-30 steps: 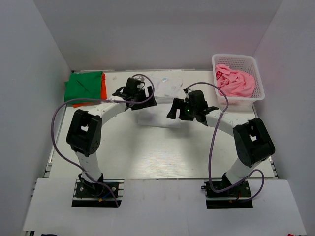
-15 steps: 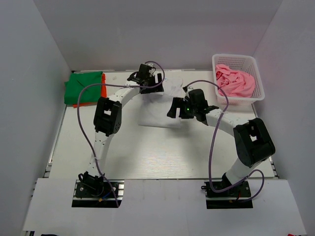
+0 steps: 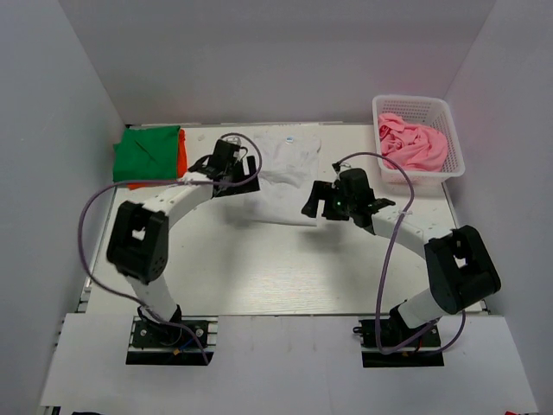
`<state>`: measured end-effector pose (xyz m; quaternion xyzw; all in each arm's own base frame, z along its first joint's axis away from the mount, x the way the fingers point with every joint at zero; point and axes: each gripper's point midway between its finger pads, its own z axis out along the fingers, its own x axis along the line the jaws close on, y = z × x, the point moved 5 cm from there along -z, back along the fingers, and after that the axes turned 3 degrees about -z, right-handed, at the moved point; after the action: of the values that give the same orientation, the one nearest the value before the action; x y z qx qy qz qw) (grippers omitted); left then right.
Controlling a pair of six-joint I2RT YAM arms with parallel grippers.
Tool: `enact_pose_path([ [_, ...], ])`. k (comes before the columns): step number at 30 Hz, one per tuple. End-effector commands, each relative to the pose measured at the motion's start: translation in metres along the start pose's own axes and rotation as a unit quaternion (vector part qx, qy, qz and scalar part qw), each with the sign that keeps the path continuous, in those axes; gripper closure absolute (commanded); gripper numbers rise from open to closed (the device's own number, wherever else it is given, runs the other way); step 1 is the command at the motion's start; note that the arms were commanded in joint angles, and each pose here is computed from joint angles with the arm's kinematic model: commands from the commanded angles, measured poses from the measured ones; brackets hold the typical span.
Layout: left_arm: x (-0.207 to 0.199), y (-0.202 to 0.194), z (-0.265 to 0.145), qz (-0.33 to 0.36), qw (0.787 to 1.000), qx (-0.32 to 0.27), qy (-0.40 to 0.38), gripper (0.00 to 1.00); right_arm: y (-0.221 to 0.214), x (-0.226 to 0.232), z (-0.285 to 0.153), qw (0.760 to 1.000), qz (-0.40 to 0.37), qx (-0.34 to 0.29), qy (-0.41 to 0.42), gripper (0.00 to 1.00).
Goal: Fold and stack the t-shirts
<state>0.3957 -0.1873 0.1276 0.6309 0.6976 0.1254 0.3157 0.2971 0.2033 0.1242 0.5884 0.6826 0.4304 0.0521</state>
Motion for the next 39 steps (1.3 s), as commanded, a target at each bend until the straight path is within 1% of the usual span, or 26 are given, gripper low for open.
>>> enact_pose_path([
  [1,0.004,-0.024,-0.033,-0.03,0.999,-0.034,-0.027,0.0,-0.011,-0.001,0.0,1.0,0.027,0.009,0.007,0.1],
  [3,0.004,-0.039,-0.04,-0.045,0.998,-0.017,-0.049,0.0,-0.014,0.0,0.002,0.999,0.029,0.014,0.018,0.1],
  [4,0.011,-0.055,-0.036,-0.045,0.998,0.003,-0.042,0.0,-0.019,-0.002,0.005,0.999,0.033,0.022,0.017,0.1],
  [6,0.014,-0.061,-0.033,-0.045,0.998,0.007,-0.039,0.0,-0.02,0.001,0.006,0.999,0.037,0.024,0.031,0.1],
  [8,0.02,-0.07,-0.024,-0.045,0.998,0.025,-0.022,0.0,-0.025,0.0,0.009,0.998,0.04,0.032,0.033,0.1],
  [10,0.019,-0.069,-0.019,-0.05,0.998,0.032,-0.018,0.04,-0.028,-0.001,0.012,0.998,0.044,0.037,0.035,0.1],
  [11,0.022,-0.074,-0.012,-0.05,0.998,0.042,-0.011,0.09,-0.03,-0.003,0.014,0.997,0.048,0.04,0.032,0.1],
  [12,0.023,-0.076,-0.01,-0.05,0.998,0.046,-0.009,0.11,-0.03,-0.002,0.014,0.997,0.048,0.041,0.033,0.1],
  [14,0.024,-0.08,-0.007,-0.05,0.997,0.052,-0.005,0.14,-0.036,-0.006,0.019,0.997,0.053,0.053,0.028,0.1],
  [15,0.027,-0.085,-0.003,-0.049,0.997,0.06,0.0,0.2,-0.037,-0.006,0.02,0.997,0.053,0.053,0.025,0.1],
  [19,0.028,-0.088,-0.001,-0.049,0.997,0.065,0.003,0.3,-0.044,-0.012,0.026,0.996,0.061,0.069,0.017,0.2],
  [20,0.028,-0.089,0.0,-0.05,0.997,0.064,-0.004,0.33,-0.045,-0.012,0.027,0.996,0.06,0.07,0.017,0.26],
  [22,0.026,-0.092,0.002,-0.05,0.997,0.065,-0.015,0.39,-0.049,-0.015,0.03,0.995,0.064,0.076,0.009,0.35],
  [24,0.03,-0.099,0.007,-0.05,0.996,0.074,-0.009,0.43,-0.049,-0.018,0.034,0.995,0.066,0.076,0.004,0.4],
  [27,0.029,-0.097,0.01,-0.05,0.996,0.074,-0.009,0.54,-0.05,-0.021,0.039,0.995,0.068,0.072,-0.004,0.48],
  [28,0.029,-0.098,0.012,-0.05,0.996,0.079,-0.006,0.61,-0.051,-0.024,0.041,0.995,0.066,0.072,-0.012,0.49],
  [31,0.029,-0.098,0.013,-0.05,0.995,0.083,-0.004,0.72,-0.054,-0.027,0.044,0.994,0.069,0.079,-0.018,0.65],
  [32,0.028,-0.099,0.013,-0.05,0.995,0.085,-0.007,0.78,-0.054,-0.027,0.044,0.994,0.068,0.077,-0.02,0.71],
  [33,0.026,-0.095,0.011,-0.05,0.996,0.077,-0.013,0.83,-0.054,-0.027,0.044,0.995,0.067,0.074,-0.021,0.81],
  [34,0.027,-0.096,0.012,-0.05,0.996,0.075,-0.014,0.85,-0.051,-0.027,0.042,0.996,0.062,0.066,-0.021,0.82],
  [35,0.026,-0.094,0.01,-0.046,0.996,0.071,-0.016,0.91,-0.05,-0.028,0.041,0.996,0.061,0.057,-0.023,0.82],
  [36,0.025,-0.093,0.011,-0.046,0.996,0.068,-0.019,0.92,-0.05,-0.031,0.04,0.996,0.06,0.053,-0.031,0.82],
  [38,0.024,-0.09,0.01,-0.046,0.997,0.067,-0.019,0.93,-0.046,-0.031,0.04,0.996,0.061,0.05,-0.038,0.74],
  [39,0.023,-0.089,0.012,-0.046,0.997,0.067,-0.019,0.99,-0.045,-0.032,0.04,0.996,0.059,0.049,-0.045,0.69],
])
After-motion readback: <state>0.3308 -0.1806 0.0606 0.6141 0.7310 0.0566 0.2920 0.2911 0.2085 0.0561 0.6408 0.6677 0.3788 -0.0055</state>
